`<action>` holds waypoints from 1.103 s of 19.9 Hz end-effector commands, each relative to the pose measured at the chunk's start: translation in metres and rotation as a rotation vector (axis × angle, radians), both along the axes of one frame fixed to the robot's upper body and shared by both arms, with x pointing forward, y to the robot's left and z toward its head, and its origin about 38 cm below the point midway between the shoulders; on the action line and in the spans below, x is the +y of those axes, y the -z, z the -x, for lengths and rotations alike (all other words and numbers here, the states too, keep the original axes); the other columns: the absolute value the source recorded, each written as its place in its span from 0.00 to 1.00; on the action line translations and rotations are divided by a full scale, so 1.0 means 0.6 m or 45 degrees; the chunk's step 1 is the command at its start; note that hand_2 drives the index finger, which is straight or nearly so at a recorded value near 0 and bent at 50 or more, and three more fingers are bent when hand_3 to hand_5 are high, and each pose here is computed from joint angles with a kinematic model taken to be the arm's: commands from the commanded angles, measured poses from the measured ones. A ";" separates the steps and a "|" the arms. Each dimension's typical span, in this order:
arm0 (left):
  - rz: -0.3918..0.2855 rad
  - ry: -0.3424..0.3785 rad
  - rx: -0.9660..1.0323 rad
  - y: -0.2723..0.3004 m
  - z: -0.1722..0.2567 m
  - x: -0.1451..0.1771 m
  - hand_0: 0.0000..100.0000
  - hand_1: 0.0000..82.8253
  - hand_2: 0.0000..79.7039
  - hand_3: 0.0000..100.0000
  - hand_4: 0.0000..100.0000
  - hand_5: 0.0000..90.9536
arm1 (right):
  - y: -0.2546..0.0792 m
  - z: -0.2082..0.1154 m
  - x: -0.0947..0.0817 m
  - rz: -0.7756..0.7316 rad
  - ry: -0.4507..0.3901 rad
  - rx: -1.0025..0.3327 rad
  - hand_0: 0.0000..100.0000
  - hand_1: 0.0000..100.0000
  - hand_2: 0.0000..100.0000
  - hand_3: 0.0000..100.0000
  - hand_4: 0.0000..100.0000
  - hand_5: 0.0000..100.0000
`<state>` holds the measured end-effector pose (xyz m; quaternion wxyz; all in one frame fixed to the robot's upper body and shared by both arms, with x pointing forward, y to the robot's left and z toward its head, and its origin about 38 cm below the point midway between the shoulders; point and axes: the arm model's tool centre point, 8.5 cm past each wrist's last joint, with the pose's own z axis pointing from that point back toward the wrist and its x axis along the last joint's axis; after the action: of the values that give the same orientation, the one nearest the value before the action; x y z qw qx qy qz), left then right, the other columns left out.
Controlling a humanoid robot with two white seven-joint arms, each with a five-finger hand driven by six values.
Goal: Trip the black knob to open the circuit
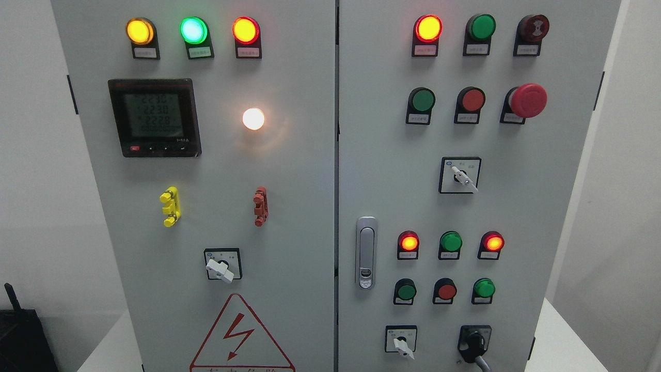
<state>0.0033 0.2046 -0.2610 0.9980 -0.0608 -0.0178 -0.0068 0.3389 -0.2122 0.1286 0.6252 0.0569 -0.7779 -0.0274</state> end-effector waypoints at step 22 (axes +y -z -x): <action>-0.002 0.000 -0.032 0.001 -0.014 0.001 0.12 0.47 0.00 0.00 0.00 0.00 | -0.007 -0.003 0.010 -0.011 -0.014 -0.017 0.00 0.00 0.07 1.00 1.00 0.97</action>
<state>0.0033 0.2046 -0.2610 0.9980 -0.0608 -0.0178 -0.0068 0.3416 -0.2170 0.1328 0.6199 0.0523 -0.7822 -0.0336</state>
